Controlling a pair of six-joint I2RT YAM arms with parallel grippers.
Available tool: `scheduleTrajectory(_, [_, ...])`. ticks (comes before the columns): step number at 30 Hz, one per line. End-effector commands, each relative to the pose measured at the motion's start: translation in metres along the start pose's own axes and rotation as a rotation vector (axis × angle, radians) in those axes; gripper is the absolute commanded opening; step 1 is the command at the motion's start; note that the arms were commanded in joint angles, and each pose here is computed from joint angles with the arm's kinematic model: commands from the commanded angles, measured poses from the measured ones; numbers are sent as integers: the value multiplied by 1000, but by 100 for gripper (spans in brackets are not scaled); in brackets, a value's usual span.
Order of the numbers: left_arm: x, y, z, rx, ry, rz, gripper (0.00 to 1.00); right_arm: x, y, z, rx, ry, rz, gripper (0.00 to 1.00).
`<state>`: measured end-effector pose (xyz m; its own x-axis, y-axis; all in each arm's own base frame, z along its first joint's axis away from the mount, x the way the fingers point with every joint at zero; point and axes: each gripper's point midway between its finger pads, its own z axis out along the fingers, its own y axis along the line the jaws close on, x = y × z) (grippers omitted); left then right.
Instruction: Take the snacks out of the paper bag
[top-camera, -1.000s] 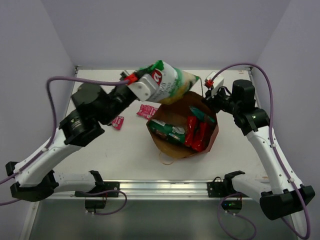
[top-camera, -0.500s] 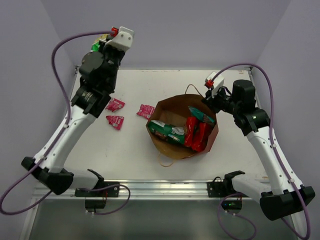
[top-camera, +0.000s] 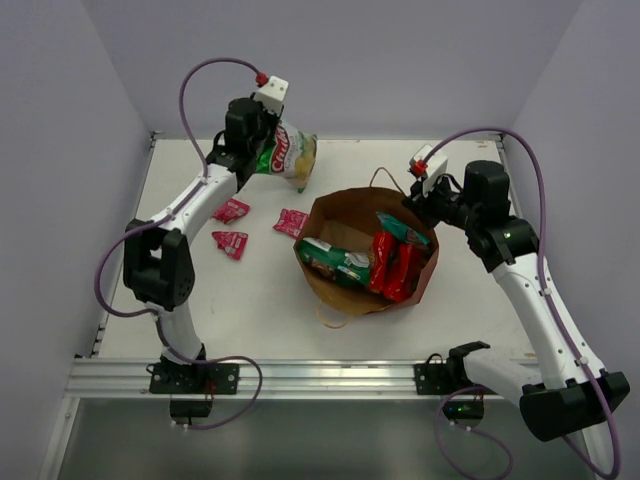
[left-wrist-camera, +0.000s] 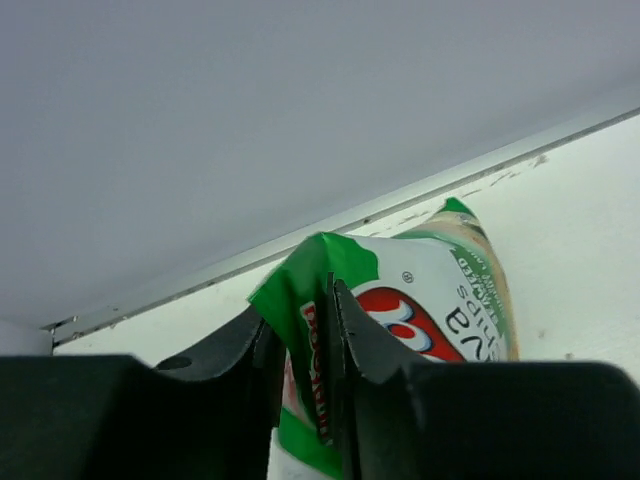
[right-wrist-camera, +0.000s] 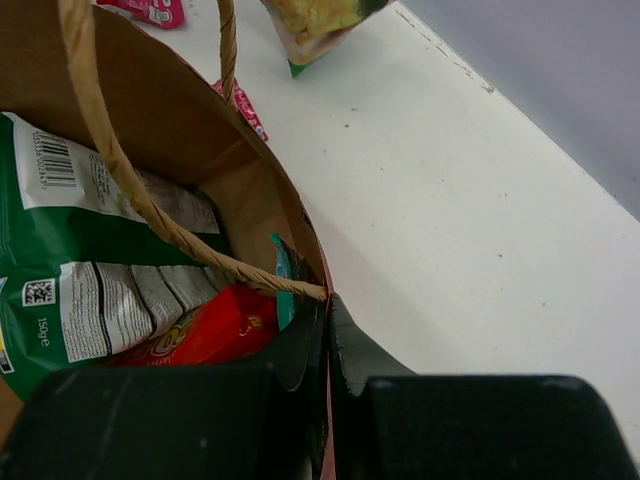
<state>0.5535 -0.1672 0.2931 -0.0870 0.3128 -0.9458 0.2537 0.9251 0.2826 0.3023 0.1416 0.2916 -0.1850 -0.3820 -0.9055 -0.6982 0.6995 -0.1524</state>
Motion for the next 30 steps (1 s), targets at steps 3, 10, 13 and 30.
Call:
scheduleTrajectory(3, [19,59,21,-110,-44,-174,74,-33,3,-5,-22,-123,-30,0])
scheduleTrajectory(10, [-39,59,-36,6,-112,-123,100,-39,-2,-12,11,-126,-44,0])
scheduleTrajectory(13, [-81,28,-90,147,-192,-28,100,-49,-3,-18,19,-141,-65,0])
scheduleTrajectory(30, [-5,-216,-296,887,-64,517,100,-54,0,-23,4,-152,-92,0])
